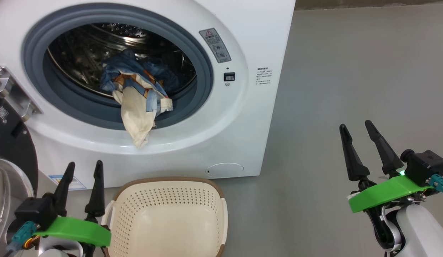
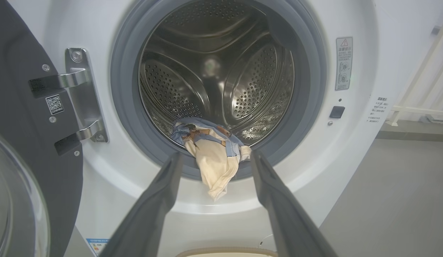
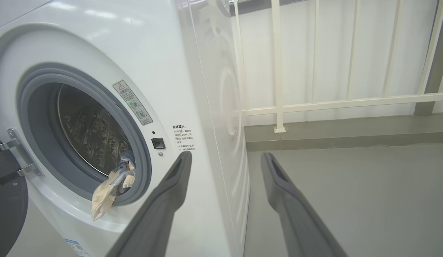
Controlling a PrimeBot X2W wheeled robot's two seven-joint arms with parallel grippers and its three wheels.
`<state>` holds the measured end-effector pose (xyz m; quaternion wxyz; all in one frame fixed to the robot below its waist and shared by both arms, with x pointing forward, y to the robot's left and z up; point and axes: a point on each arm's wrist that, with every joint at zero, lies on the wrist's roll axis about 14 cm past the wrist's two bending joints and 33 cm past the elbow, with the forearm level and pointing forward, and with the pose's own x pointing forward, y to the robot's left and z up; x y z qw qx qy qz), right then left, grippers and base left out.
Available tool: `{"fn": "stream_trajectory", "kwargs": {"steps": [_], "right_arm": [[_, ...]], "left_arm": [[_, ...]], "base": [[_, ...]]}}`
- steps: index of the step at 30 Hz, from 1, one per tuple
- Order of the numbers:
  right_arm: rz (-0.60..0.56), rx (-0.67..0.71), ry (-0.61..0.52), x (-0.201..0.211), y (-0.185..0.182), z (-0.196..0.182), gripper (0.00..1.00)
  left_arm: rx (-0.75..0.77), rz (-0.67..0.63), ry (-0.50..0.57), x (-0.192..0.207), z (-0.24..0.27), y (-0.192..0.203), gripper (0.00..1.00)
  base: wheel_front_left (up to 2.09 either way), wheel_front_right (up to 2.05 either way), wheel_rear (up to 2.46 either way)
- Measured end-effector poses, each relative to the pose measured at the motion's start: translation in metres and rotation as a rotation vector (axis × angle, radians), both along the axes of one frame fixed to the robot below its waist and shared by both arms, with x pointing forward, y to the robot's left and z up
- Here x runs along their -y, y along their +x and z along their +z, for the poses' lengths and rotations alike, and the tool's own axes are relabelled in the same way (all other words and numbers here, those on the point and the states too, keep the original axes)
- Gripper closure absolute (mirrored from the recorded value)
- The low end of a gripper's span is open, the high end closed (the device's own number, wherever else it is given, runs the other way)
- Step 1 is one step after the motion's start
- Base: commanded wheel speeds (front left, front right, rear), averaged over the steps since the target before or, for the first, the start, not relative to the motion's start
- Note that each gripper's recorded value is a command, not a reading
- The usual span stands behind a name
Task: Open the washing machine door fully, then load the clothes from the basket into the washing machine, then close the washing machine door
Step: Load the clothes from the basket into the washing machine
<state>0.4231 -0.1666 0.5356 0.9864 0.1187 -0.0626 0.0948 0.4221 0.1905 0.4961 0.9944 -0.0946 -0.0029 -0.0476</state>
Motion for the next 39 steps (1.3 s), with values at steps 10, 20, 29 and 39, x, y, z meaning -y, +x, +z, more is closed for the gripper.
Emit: {"fn": "stream_trajectory", "kwargs": {"steps": [10,20,29,39], "right_arm": [[-0.003,-0.019,-0.005,0.002,0.000,-0.007,0.00],[0.000,-0.077,-0.005,0.001,0.006,-0.030,0.00],[-0.008,-0.101,0.002,0.001,0.024,-0.043,0.00],[-0.049,-0.154,0.006,0.010,0.034,-0.067,0.00]], "left_arm": [[-0.023,-0.025,0.000,0.009,-0.007,0.004,0.00],[-0.084,-0.089,0.000,0.031,-0.018,0.050,0.00],[-0.199,-0.137,0.017,0.046,-0.042,0.103,0.00],[-0.316,-0.170,0.031,0.060,-0.066,0.163,0.00]], "base": [[0.00,0.00,0.00],[0.00,0.00,0.00],[0.00,0.00,0.00],[0.00,0.00,0.00]]}}
